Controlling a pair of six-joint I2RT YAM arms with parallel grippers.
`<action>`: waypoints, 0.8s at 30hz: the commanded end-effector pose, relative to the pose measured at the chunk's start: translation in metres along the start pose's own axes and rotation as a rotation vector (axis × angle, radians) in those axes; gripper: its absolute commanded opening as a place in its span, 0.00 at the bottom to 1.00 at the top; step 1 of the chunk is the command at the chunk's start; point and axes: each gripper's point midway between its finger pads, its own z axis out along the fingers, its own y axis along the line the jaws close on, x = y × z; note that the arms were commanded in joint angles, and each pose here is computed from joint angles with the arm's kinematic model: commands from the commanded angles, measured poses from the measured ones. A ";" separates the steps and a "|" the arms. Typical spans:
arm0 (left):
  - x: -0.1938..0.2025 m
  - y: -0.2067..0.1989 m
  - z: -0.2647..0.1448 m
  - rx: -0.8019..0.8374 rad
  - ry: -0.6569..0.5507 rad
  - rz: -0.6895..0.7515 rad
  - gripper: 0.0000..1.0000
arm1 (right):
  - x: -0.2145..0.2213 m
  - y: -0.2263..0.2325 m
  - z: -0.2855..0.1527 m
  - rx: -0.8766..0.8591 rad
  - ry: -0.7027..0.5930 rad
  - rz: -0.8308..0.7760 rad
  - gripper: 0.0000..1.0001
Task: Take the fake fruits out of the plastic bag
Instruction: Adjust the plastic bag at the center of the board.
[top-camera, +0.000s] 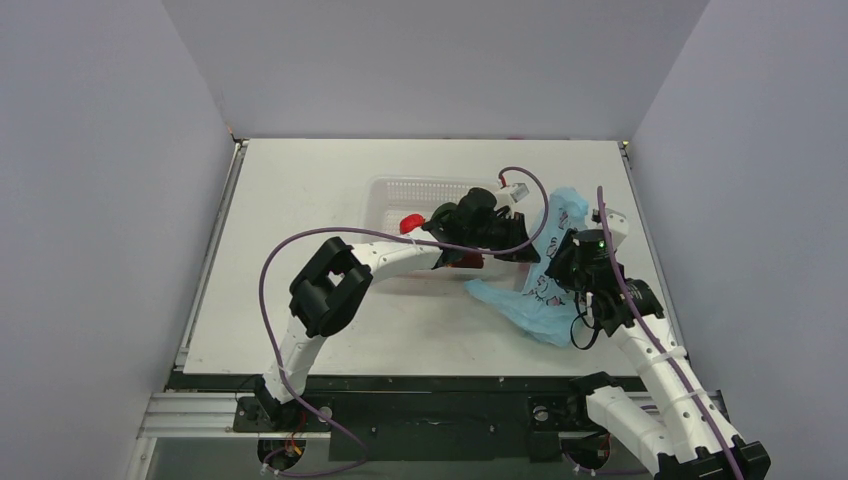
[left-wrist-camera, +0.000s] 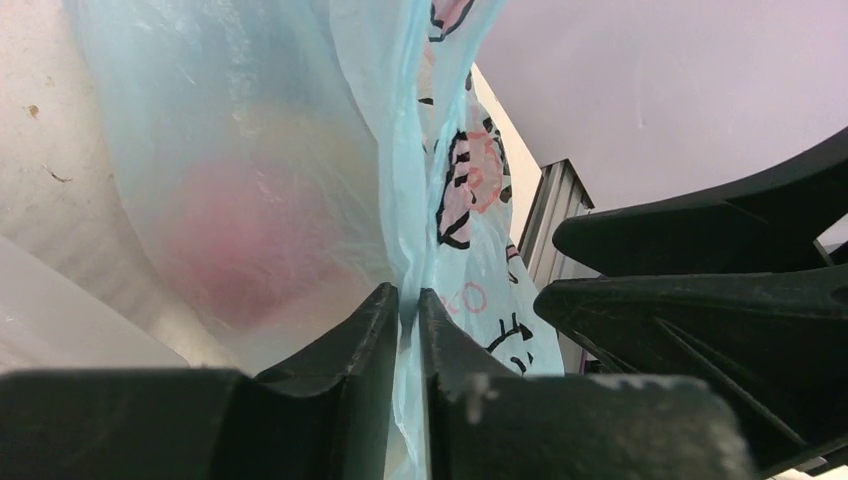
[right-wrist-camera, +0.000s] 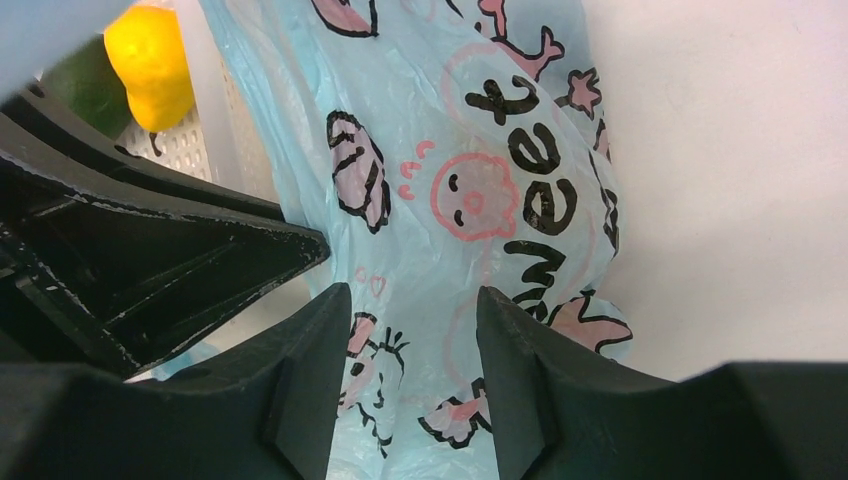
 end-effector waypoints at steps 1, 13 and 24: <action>-0.033 -0.043 -0.018 0.097 -0.081 0.067 0.07 | -0.006 0.003 0.004 -0.011 -0.024 0.002 0.47; -0.035 -0.056 -0.026 0.125 -0.086 0.077 0.00 | -0.026 0.015 0.011 -0.012 -0.044 -0.012 0.56; -0.032 -0.056 -0.025 0.116 -0.073 0.059 0.00 | -0.038 0.024 0.014 -0.024 -0.054 -0.012 0.59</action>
